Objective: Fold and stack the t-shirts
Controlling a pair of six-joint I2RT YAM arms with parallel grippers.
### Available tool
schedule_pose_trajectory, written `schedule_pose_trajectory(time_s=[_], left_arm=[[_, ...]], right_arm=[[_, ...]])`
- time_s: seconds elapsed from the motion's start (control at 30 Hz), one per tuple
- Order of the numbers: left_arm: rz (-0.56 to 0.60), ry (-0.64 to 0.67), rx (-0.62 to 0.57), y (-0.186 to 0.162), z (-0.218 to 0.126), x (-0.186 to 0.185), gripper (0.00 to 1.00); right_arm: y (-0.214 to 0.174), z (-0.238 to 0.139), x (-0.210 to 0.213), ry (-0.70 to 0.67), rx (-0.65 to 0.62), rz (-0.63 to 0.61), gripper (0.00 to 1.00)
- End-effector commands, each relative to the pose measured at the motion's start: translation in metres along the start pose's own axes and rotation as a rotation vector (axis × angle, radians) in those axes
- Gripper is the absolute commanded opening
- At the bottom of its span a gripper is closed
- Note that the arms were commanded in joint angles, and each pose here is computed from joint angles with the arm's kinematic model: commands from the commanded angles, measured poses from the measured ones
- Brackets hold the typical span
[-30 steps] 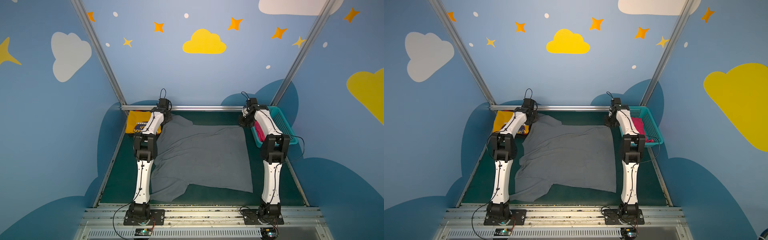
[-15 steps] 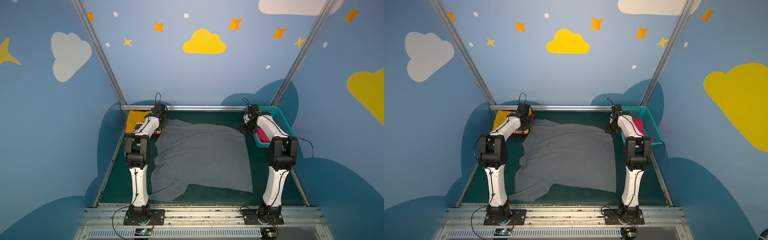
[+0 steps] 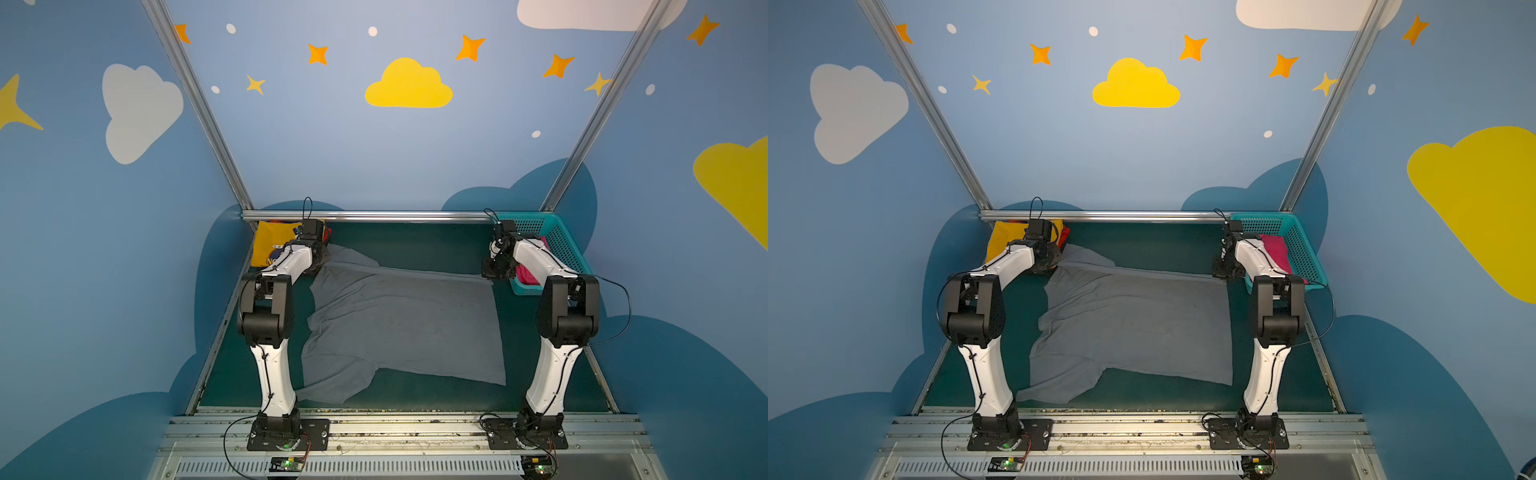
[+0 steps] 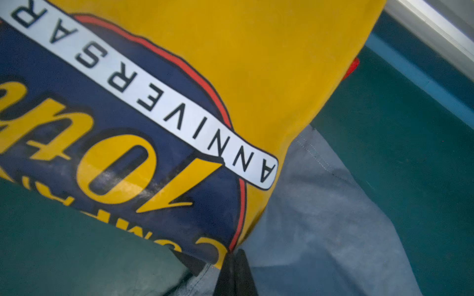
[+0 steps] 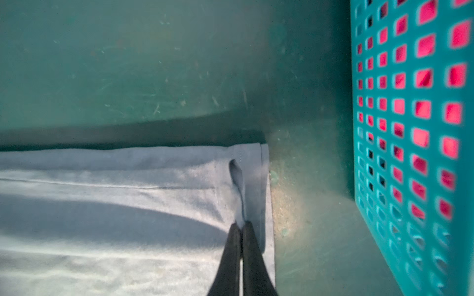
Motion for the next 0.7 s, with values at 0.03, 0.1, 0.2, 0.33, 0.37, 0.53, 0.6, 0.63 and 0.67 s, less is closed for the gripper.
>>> schedule_pose_trajectory(time_s=[0.03, 0.1, 0.2, 0.33, 0.37, 0.53, 0.6, 0.63, 0.67], left_arm=[[-0.013, 0.029, -0.011, -0.001, -0.003, 0.010, 0.05], [-0.005, 0.046, -0.002, -0.005, -0.002, 0.012, 0.05], [0.018, 0.073, 0.005, -0.010, -0.003, 0.014, 0.10], [0.056, 0.075, -0.015, -0.011, -0.012, 0.008, 0.31], [0.063, 0.079, -0.024, -0.010, -0.015, 0.006, 0.33], [0.099, 0.080, -0.072, -0.002, -0.034, -0.008, 0.43], [0.115, 0.074, -0.084, 0.001, -0.042, -0.016, 0.51], [0.125, 0.068, -0.092, 0.003, -0.045, -0.021, 0.57], [0.137, 0.059, -0.092, 0.003, -0.047, -0.027, 0.59]], right_arm=[[-0.009, -0.005, -0.004, -0.028, 0.010, 0.015, 0.00], [-0.014, 0.000, -0.005, -0.040, 0.035, 0.011, 0.00], [-0.020, 0.003, -0.003, -0.063, 0.059, -0.007, 0.03], [-0.019, -0.003, 0.001, -0.107, 0.055, -0.042, 0.21], [-0.018, -0.006, 0.002, -0.117, 0.053, -0.047, 0.24], [-0.011, -0.024, 0.005, -0.165, 0.031, -0.072, 0.38], [-0.009, -0.033, 0.006, -0.170, 0.013, -0.076, 0.43], [-0.008, -0.038, 0.008, -0.168, -0.002, -0.079, 0.46], [-0.007, -0.041, 0.010, -0.157, -0.016, -0.078, 0.48]])
Point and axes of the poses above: each gripper's point midway between its finger pads, its own z axis out along the fingers, its own x axis along the line the jaws close on, y = z × x, the point moved 3 cm from there along -z, back along the fingers, and after that the axes turned 5 degrees about -z, right-handed, at the moved point
